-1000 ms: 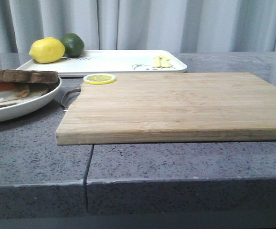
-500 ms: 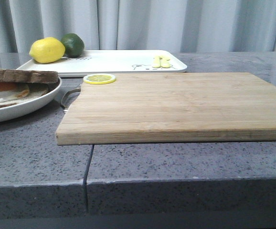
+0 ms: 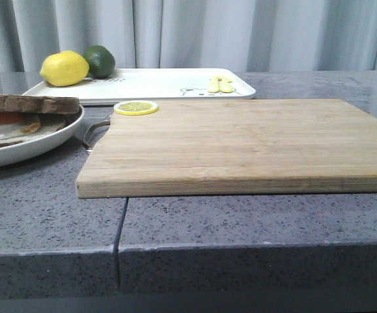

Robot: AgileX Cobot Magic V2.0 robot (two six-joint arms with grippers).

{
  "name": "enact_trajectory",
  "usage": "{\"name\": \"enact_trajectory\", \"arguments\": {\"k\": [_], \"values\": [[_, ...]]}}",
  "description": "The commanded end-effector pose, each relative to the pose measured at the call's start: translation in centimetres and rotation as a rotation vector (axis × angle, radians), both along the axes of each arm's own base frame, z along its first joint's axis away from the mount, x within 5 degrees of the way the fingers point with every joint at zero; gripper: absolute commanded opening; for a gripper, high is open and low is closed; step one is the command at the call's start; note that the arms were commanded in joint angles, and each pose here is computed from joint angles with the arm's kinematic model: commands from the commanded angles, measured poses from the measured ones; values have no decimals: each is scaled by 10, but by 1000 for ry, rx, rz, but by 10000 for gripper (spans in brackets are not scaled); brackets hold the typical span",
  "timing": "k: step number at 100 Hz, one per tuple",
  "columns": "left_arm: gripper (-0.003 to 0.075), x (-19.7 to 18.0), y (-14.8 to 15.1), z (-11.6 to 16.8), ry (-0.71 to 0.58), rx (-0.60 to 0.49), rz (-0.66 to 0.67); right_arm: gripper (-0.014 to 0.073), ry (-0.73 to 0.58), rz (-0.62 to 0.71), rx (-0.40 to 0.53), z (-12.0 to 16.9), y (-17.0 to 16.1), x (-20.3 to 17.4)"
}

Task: Place bread and move sandwich to tray
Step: 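Move the left gripper to the plate rim and grasp the plate edge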

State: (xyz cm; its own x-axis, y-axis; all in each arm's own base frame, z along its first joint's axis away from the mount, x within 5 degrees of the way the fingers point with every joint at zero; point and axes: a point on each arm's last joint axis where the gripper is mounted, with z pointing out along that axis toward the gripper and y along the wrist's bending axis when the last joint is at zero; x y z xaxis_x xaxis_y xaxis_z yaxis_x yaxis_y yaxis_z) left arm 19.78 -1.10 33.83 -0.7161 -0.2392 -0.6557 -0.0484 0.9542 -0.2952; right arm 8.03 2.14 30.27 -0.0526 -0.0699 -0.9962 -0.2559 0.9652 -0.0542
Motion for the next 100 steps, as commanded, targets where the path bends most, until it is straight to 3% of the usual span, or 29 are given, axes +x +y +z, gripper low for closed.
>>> {"name": "enact_trajectory", "arguments": {"k": [1,100], "values": [[618,8,1,13,-98,-19,33,563,-96,-25,19,15,-2,0],[618,32,9,-6,-37,12,98,563,-96,-25,19,15,-2,0]]}}
